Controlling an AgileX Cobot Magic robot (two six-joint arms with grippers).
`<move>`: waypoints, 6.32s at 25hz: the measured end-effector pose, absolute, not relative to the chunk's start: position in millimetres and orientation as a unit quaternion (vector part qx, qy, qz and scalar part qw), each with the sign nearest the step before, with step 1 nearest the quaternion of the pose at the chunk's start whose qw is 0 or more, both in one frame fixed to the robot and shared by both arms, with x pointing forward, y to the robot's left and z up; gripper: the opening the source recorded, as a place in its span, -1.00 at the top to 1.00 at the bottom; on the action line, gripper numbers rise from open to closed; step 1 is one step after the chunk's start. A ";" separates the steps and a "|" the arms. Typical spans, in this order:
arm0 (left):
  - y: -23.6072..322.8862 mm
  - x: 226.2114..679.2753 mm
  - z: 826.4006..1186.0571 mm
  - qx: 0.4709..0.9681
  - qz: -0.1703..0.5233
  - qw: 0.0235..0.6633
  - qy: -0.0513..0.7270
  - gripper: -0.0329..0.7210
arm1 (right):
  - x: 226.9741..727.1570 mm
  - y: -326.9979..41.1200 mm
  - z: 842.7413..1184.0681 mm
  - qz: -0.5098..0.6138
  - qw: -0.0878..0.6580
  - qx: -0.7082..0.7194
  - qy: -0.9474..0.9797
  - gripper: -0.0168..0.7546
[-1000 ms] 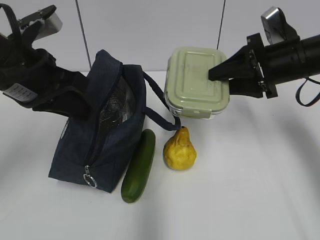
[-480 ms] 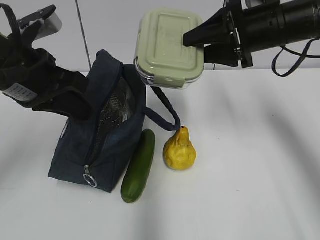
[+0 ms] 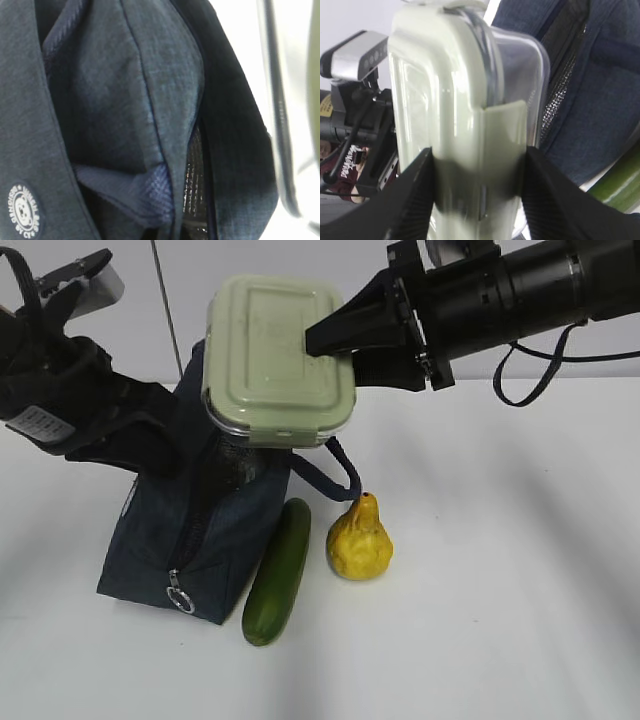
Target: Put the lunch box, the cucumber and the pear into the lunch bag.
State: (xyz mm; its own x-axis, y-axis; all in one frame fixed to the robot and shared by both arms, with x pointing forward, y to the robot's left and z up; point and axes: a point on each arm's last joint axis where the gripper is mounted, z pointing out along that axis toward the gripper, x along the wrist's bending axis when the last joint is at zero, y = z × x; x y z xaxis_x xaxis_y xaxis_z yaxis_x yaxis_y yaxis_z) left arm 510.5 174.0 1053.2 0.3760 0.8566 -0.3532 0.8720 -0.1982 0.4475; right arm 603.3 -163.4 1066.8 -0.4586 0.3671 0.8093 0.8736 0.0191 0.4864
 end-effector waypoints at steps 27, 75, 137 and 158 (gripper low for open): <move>164.2 511.6 1060.0 0.754 -0.043 0.355 0.550 0.91 | 615.1 -168.6 1011.9 -0.414 0.224 -0.519 -0.713 -0.04; 154.6 514.3 1066.5 0.730 -0.073 0.412 0.540 0.91 | 636.1 -72.8 971.3 -0.439 0.214 -0.491 -0.721 -0.08; 203.0 516.1 1048.3 0.732 -0.044 0.269 0.624 0.90 | 611.6 -97.8 986.9 -0.123 0.033 -0.414 -0.901 -0.39; 202.9 515.5 1048.2 0.732 -0.048 0.268 0.625 0.90 | 622.1 -93.9 959.7 -0.117 0.030 -0.418 -0.900 0.13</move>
